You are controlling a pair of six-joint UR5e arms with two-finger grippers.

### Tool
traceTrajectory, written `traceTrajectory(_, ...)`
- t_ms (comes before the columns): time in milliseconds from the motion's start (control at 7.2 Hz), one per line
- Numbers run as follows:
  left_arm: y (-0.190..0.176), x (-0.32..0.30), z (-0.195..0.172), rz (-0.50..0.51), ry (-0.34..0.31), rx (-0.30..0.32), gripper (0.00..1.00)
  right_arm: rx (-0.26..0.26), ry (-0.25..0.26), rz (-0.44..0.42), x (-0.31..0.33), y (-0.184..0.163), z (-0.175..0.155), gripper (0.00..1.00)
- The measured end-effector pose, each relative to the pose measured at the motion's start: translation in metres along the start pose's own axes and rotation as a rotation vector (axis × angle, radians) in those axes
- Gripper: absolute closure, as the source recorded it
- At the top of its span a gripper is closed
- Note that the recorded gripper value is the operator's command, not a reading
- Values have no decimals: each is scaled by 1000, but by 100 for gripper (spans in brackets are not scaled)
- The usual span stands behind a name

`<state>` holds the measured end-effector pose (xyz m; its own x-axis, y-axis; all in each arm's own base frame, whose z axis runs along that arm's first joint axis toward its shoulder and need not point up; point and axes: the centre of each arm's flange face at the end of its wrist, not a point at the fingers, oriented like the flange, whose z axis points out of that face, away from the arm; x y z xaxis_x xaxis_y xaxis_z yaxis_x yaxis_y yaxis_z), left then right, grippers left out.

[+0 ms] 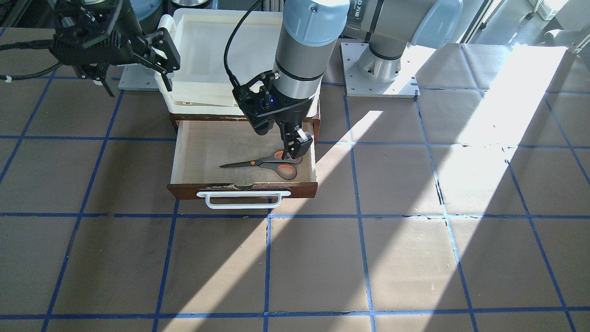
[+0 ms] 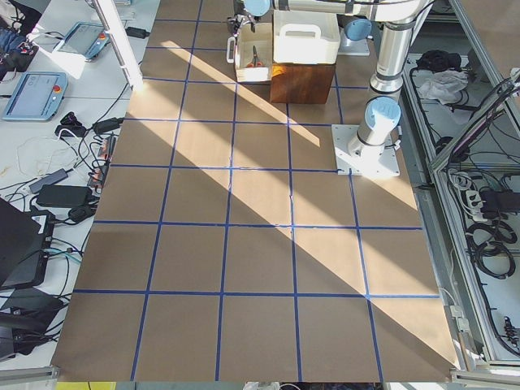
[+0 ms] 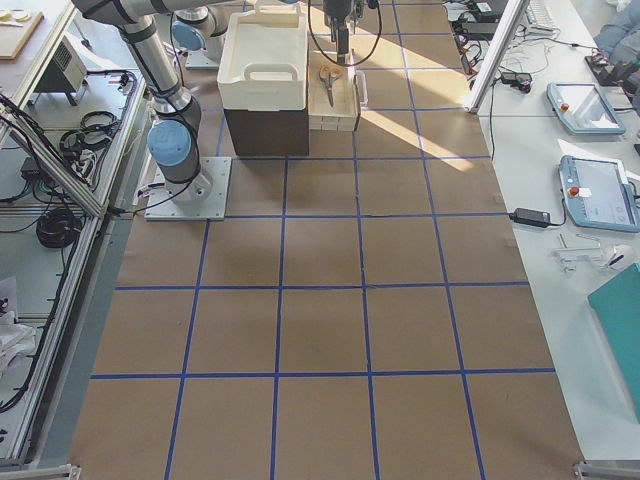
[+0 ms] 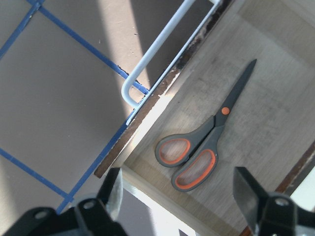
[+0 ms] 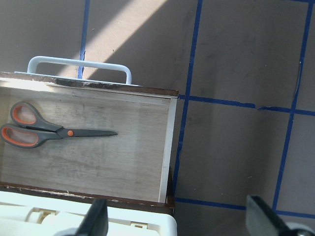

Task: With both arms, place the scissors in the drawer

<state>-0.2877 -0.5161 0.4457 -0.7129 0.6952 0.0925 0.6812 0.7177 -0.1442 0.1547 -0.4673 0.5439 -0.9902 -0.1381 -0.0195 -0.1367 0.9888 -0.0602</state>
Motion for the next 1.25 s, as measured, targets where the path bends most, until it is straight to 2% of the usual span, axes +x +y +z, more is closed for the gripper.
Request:
traceTrajectory(278, 21, -43, -27, -312, -41, 30, 0, -2, 0, 0, 0, 0, 1, 0)
traceTrajectory(556, 57, -97, -49, -531, -114, 15, 0, -4, 0, 0, 0, -1, 2, 0)
traceTrajectory(833, 88, -127, -68, -654, -142, 8, 0, -5, 0, 0, 0, -1, 2, 0)
traceTrajectory(1250, 112, -141, -72, -726, -140, -8, 0, -6, 0, 0, 0, -1, 3, 0)
